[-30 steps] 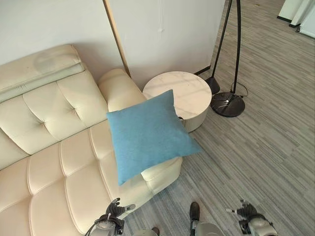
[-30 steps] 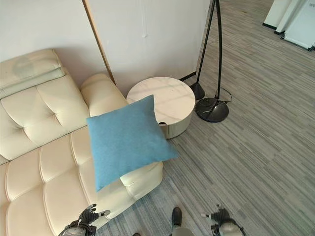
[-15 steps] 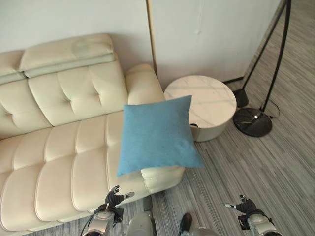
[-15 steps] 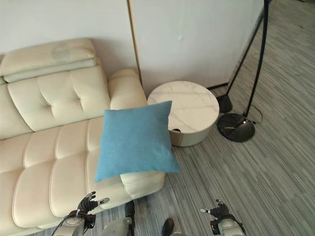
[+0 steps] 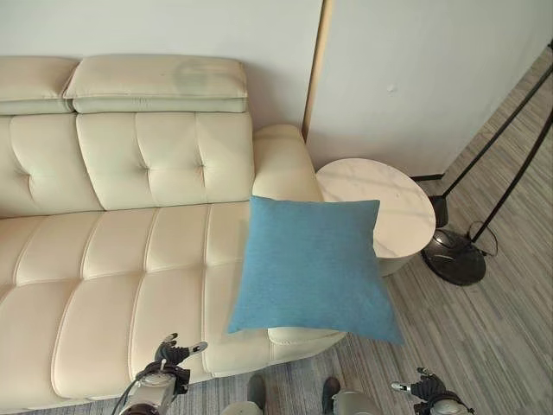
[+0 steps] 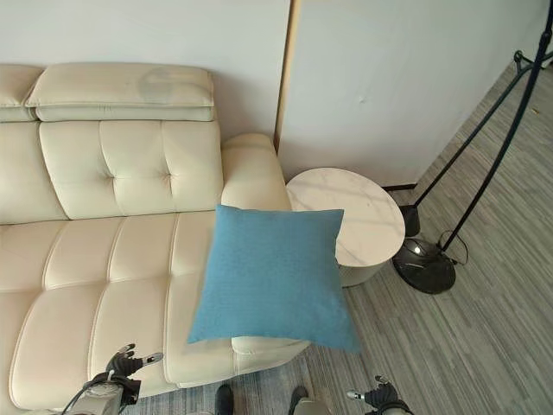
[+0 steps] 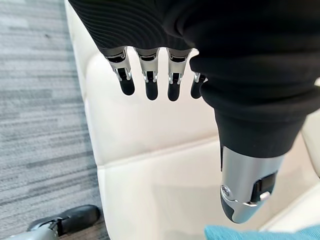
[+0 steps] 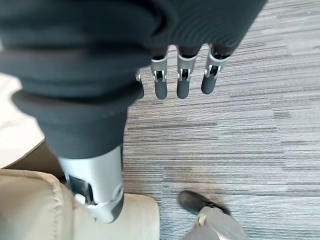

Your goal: Pick up all the scattered cushions and arrange them neatly on the sofa.

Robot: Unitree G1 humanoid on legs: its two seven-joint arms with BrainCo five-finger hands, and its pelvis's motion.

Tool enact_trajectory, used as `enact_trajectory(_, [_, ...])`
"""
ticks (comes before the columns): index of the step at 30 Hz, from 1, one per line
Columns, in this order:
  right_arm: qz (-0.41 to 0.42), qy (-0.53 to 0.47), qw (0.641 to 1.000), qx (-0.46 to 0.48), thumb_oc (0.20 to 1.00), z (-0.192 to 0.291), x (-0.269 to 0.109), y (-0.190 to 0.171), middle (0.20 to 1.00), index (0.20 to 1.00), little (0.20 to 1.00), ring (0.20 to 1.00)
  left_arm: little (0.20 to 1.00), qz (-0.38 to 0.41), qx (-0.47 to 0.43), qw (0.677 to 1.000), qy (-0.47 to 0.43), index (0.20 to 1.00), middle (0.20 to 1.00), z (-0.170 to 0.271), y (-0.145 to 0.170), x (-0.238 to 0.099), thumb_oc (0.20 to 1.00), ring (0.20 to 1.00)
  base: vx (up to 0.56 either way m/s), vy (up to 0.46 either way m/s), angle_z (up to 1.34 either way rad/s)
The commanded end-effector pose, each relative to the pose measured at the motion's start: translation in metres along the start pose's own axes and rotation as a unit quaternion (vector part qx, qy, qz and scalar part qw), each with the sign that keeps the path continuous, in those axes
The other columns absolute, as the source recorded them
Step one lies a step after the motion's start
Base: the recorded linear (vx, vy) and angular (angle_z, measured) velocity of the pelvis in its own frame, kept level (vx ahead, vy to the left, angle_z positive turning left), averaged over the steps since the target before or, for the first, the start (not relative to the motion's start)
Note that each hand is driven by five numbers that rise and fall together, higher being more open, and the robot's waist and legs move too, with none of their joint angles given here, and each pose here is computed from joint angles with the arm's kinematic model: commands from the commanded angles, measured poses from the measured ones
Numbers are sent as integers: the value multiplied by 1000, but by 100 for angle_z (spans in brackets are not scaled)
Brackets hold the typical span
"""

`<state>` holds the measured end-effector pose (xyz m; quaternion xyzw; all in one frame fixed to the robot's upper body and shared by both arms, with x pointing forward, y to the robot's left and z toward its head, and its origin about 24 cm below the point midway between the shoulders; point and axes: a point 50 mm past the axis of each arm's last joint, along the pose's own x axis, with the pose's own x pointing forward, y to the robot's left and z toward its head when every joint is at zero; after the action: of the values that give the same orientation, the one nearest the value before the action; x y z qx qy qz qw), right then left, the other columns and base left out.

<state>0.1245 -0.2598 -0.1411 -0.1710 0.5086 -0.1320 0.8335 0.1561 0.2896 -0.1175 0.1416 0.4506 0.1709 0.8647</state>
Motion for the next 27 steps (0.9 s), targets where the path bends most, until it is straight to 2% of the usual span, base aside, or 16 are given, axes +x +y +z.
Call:
enact_trajectory(1, [-59, -11, 998, 26, 1000, 12, 5, -32, 1000, 1000, 1000, 1000, 1000, 22, -48, 998, -18, 1000, 1000, 12, 7, 3, 1000, 1000, 106, -36, 10])
enact_trajectory(6, [-112, 29, 989, 90, 1000, -8, 4, -58, 1000, 1000, 1000, 1000, 1000, 48, -71, 996, 27, 1000, 1000, -9, 26, 2, 1000, 1000, 150, -41, -4])
enact_trajectory(7, [-140, 55, 981, 119, 1000, -21, 1, -77, 1000, 1000, 1000, 1000, 1000, 69, -78, 993, 58, 1000, 1000, -20, 43, 1, 1000, 1000, 89, -9, 1])
enact_trajectory(9, [-157, 54, 977, 133, 1000, -18, 1, -91, 1000, 1000, 1000, 1000, 1000, 77, -81, 992, 61, 1000, 1000, -19, 52, 2, 1000, 1000, 78, -12, 9])
enact_trajectory(11, [-191, 22, 972, 134, 1000, 1, 1, -122, 1000, 1000, 1000, 1000, 1000, 94, -81, 991, 48, 1000, 1000, -5, 70, 4, 1000, 1000, 19, -5, 3])
enact_trajectory(12, [-224, -27, 966, 130, 1000, 29, -3, -153, 1000, 1000, 1000, 1000, 1000, 113, -99, 988, 30, 1000, 1000, 11, 84, 6, 1000, 1000, 0, 0, 0])
enact_trajectory(14, [-251, -119, 954, 115, 1000, 82, -13, -180, 1000, 1000, 1000, 1000, 1000, 124, -145, 982, -8, 1000, 1000, 39, 94, 9, 1000, 1000, -73, 8, -2])
enact_trajectory(18, [-239, -237, 936, 108, 1000, 150, -28, -177, 1000, 1000, 1000, 1000, 1000, 111, -198, 971, -71, 1000, 1000, 78, 90, 11, 1000, 1000, -33, 18, -10])
enact_trajectory(19, [-239, -237, 936, 108, 1000, 150, -28, -177, 1000, 1000, 1000, 1000, 1000, 111, -199, 971, -71, 1000, 1000, 78, 90, 11, 1000, 1000, 4, 25, -12])
enact_trajectory(20, [-215, -286, 928, 103, 1000, 179, -36, -162, 1000, 1000, 1000, 1000, 1000, 94, -217, 966, -105, 1000, 1000, 100, 82, 10, 1000, 1000, 2, 16, -9])
enact_trajectory(21, [-215, -287, 928, 103, 1000, 179, -36, -162, 1000, 1000, 1000, 1000, 1000, 95, -218, 966, -105, 1000, 1000, 100, 82, 10, 1000, 1000, -15, 26, -9])
enact_trajectory(24, [-140, -378, 906, 132, 1000, 235, -56, -115, 1000, 1000, 1000, 1000, 1000, 50, -247, 954, -159, 1000, 1000, 144, 56, 7, 1000, 1000, -56, 19, -7])
enact_trajectory(27, [-110, -417, 892, 134, 1000, 260, -70, -95, 1000, 1000, 1000, 1000, 1000, 32, -250, 950, -182, 1000, 1000, 167, 46, 4, 1000, 1000, -105, 13, -1])
